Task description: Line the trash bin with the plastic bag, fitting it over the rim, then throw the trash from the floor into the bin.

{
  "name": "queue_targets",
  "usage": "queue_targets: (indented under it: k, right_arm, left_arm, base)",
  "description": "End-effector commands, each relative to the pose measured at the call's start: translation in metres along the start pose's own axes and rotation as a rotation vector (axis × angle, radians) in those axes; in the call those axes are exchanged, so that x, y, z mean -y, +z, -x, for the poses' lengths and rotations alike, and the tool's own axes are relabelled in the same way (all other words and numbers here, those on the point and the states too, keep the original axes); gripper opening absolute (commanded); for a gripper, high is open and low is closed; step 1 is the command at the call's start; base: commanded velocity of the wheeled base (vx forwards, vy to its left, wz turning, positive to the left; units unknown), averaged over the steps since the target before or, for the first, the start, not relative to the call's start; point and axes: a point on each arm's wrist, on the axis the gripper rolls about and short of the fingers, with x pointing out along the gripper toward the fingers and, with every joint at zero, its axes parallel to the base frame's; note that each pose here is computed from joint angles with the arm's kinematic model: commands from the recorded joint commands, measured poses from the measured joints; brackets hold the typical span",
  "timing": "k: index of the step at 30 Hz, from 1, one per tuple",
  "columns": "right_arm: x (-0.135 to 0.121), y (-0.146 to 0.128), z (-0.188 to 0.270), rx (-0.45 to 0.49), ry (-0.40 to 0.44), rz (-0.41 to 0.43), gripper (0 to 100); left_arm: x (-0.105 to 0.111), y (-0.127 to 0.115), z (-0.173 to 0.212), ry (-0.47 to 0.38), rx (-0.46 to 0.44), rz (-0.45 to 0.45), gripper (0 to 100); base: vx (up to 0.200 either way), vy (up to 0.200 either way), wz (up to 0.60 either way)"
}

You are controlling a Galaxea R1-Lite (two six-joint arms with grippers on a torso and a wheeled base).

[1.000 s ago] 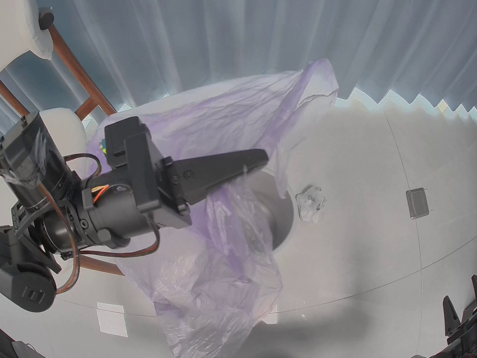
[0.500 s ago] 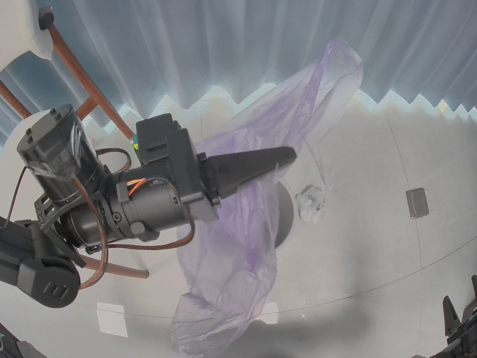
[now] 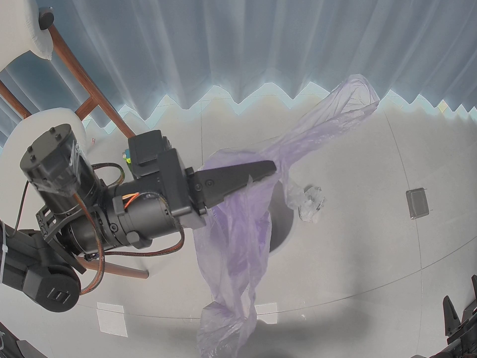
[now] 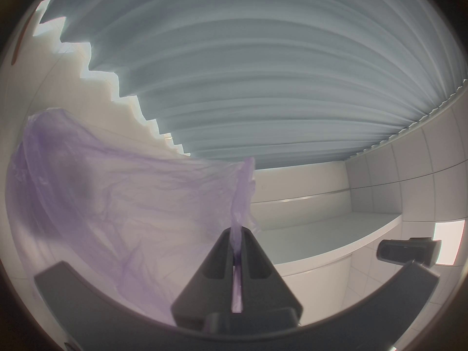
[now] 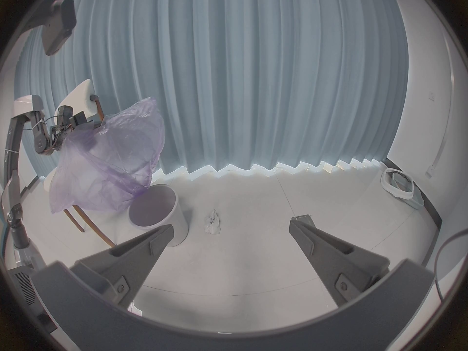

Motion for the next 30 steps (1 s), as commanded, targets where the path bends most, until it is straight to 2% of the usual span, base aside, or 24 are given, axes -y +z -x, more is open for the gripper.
queue_targets:
  k: [1,9,20,26,30]
  right_arm:
    - [0.0,-0.005,0.0,-0.002,-0.001,0.0,100]
    - [0.0,-0.005,0.0,-0.002,-0.001,0.0,100]
    - [0.0,-0.005,0.0,-0.002,-0.001,0.001,100]
    - [0.0,-0.005,0.0,-0.002,-0.001,0.001,100]
    - [0.0,-0.005,0.0,-0.002,-0.001,0.001,100]
  left_arm:
    - [0.004,-0.016,0.0,-0.04,-0.031,0.052,0]
    - [0.007,-0.037,0.0,-0.067,-0.084,0.077,0]
    - [0.009,-0.041,-0.006,-0.086,-0.11,0.071,0]
    - [-0.003,-0.029,0.002,-0.036,-0.058,0.045,0]
    - [-0.021,-0.019,0.011,0.033,-0.016,-0.029,0]
  base:
    - [0.0,0.0,0.0]
    - [0.0,0.0,0.0]
    - [0.0,0.0,0.0]
    - [0.0,0.0,0.0]
    - [0.0,0.0,0.0]
